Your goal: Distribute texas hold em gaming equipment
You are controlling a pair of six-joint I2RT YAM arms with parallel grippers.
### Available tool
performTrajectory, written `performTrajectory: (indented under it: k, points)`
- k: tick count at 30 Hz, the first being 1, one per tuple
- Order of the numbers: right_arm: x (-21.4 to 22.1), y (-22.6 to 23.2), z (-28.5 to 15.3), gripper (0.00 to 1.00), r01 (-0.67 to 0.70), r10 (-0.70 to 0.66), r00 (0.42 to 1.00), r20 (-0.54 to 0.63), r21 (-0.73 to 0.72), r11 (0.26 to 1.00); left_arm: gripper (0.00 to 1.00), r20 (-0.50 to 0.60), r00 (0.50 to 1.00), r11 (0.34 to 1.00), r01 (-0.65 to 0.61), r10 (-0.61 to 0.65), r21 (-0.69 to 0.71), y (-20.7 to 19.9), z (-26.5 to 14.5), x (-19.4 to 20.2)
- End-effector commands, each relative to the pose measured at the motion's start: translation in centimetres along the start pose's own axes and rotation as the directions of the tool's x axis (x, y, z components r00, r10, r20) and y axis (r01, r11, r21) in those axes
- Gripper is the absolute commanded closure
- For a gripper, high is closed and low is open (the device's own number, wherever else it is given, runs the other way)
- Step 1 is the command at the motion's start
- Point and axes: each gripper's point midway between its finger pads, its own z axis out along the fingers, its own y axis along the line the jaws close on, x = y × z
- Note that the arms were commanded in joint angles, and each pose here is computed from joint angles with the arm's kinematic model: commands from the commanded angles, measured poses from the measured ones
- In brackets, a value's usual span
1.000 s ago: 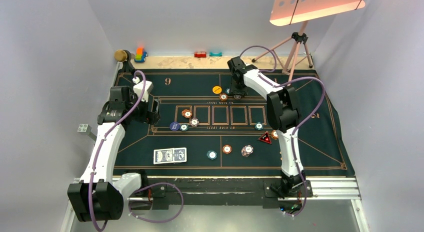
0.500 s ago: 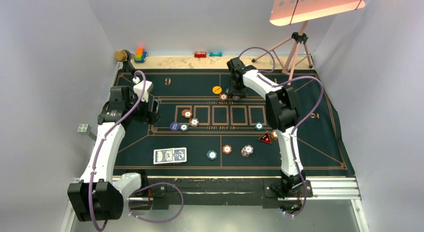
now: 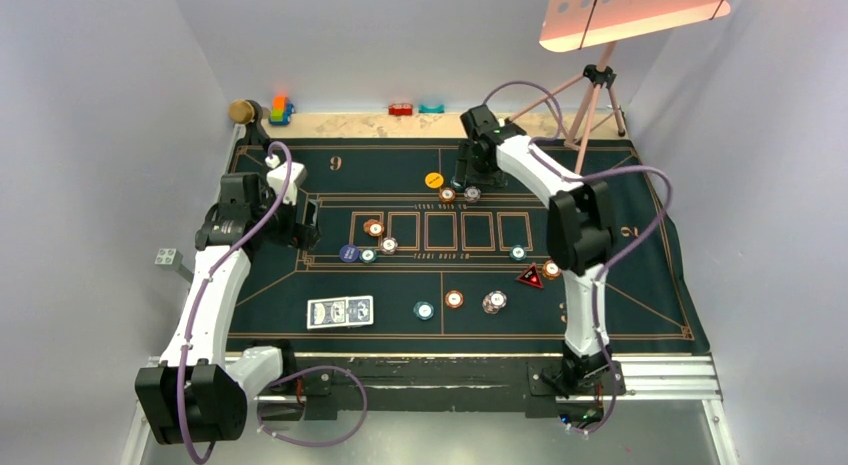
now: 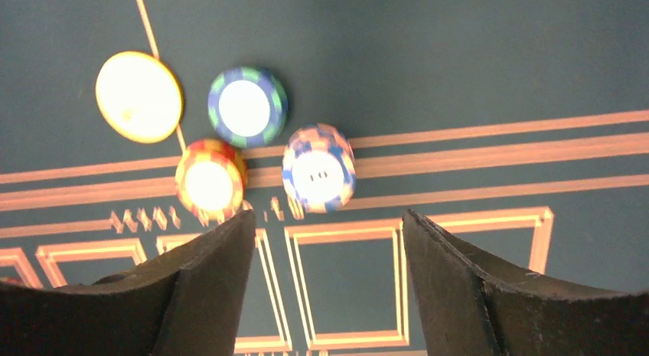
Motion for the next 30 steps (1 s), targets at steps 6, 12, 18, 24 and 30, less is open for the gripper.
performTrajectory:
  k: [6, 12, 18, 24, 30]
  points:
    - [5.8, -3.6, -11.2, 0.23, -0.045, 0.051, 0.996, 0.079, -0.077, 0.996, 0.00, 0.028, 0.999, 1.000, -0.027, 0.027, 0.001, 0.2, 0.0, -0.3]
    - [14.3, -5.5, -13.8, 0.17, -0.040, 0.040, 0.999, 0.003, -0.065, 0.997, 0.00, 0.031, 0.999, 1.000, -0.025, 0.024, 0.014, -0.1, -0.1, -0.4]
    - [19.9, -5.8, -13.4, 0.13, -0.059, 0.047, 0.994, -0.102, -0.117, 0.991, 0.00, 0.029, 0.999, 1.000, -0.023, 0.023, 0.007, 0.0, -0.1, -0.3]
    - [23.2, -6.4, -12.5, 0.12, -0.035, 0.019, 0.987, -0.161, -0.096, 0.995, 0.00, 0.035, 0.999, 1.000, -0.022, 0.021, 0.001, 0.1, -0.3, -0.4]
    - [25.4, -5.7, -11.5, 0.11, 0.011, -0.028, 0.981, -0.194, -0.090, 0.996, 0.00, 0.039, 0.999, 1.000, -0.023, 0.023, -0.001, 0.1, -0.4, -0.5]
